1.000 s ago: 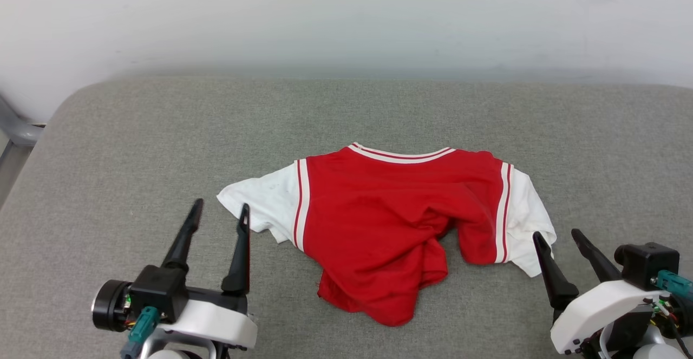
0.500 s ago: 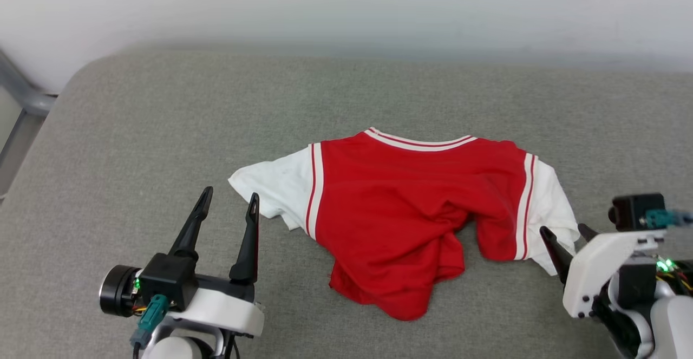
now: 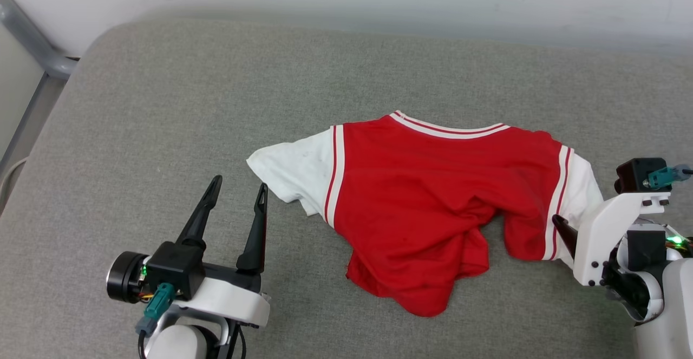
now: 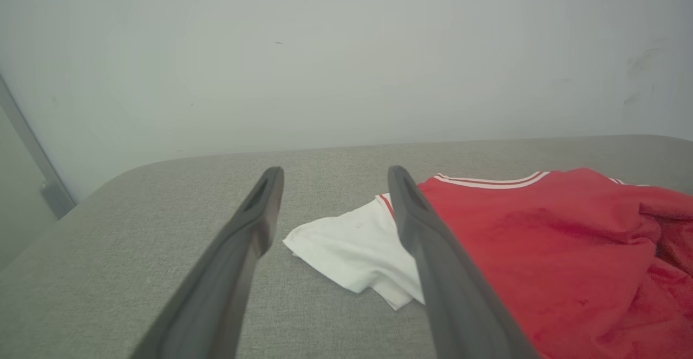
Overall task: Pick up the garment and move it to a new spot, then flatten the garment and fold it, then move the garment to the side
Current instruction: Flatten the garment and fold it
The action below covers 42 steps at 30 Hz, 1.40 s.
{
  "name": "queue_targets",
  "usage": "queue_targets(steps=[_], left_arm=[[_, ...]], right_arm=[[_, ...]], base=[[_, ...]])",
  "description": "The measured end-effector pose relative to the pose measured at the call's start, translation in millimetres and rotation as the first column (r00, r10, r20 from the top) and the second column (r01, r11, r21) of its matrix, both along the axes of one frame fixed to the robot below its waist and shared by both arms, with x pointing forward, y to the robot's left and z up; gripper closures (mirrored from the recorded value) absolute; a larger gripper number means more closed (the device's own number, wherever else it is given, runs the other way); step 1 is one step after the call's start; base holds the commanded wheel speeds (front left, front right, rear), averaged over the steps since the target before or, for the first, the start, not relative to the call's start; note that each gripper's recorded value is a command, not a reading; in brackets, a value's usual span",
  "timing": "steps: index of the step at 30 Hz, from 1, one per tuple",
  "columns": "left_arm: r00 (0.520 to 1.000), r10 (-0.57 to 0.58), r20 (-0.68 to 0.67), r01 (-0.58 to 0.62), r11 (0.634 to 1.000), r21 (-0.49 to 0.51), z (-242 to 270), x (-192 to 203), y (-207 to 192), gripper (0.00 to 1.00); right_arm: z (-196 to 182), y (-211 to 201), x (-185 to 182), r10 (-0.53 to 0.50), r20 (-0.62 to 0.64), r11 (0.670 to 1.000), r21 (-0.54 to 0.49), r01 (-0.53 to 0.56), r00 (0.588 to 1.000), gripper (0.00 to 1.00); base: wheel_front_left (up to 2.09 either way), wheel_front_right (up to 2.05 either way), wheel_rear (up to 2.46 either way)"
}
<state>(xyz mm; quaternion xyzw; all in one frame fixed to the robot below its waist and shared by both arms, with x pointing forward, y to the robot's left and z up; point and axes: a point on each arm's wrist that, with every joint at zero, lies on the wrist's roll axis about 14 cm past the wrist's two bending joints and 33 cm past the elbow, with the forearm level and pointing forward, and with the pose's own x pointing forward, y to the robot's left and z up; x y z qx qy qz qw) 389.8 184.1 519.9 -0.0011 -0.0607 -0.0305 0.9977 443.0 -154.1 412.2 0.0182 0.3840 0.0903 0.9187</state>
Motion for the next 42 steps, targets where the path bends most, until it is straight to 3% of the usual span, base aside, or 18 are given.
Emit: queue_targets(steps=[7,8,10,11,24,30,40,41,42], left_arm=[[1.0,0.004,-0.023,-0.003,1.0,0.007,-8,5,3,0.0],[1.0,0.004,-0.027,-0.004,1.0,0.006,-10,6,3,0.0],[0.999,0.005,-0.037,-0.005,1.0,0.004,-13,7,3,0.0],[0.999,0.006,-0.04,-0.005,1.0,0.007,-14,7,4,0.0],[1.0,-0.01,-0.028,0.01,1.0,-0.006,-10,7,-3,0.0],[0.999,-0.021,-0.026,0.021,1.0,-0.011,-11,10,-6,0.0],[0.998,-0.034,-0.053,0.034,0.999,-0.004,-23,27,-8,0.0],[0.998,-0.033,-0.053,0.032,0.999,-0.002,-23,28,-7,0.0],[0.998,-0.031,-0.055,0.031,1.0,-0.002,-24,29,-7,0.0]], right_arm=[[-13,2,6,-0.006,-0.028,1.0,-0.003,0.006,1.0,0.0],[-15,4,6,-0.005,-0.031,1.0,0.001,0.005,1.0,0.08],[-18,5,6,-0.005,-0.039,1.0,0.004,0.006,0.999,0.89],[-19,5,6,-0.006,-0.04,1.0,0.004,0.006,0.999,1.0],[16,-15,5,-0.057,0.063,0.998,0.023,0.056,0.996,1.0],[36,-61,6,-0.136,0.088,0.99,-0.013,0.138,0.987,1.0],[10,-131,17,-0.241,-0.004,0.962,-0.133,0.238,0.971,1.0],[5,-134,18,-0.241,-0.016,0.96,-0.151,0.236,0.97,0.66],[1,-137,18,-0.237,-0.021,0.958,-0.173,0.23,0.971,0.66]], base=[[0.0,0.0,0.0],[0.0,0.0,0.0],[0.0,0.0,0.0],[0.0,0.0,0.0],[0.0,0.0,0.0],[0.0,0.0,0.0],[0.0,0.0,0.0],[0.0,0.0,0.0],[0.0,0.0,0.0]])
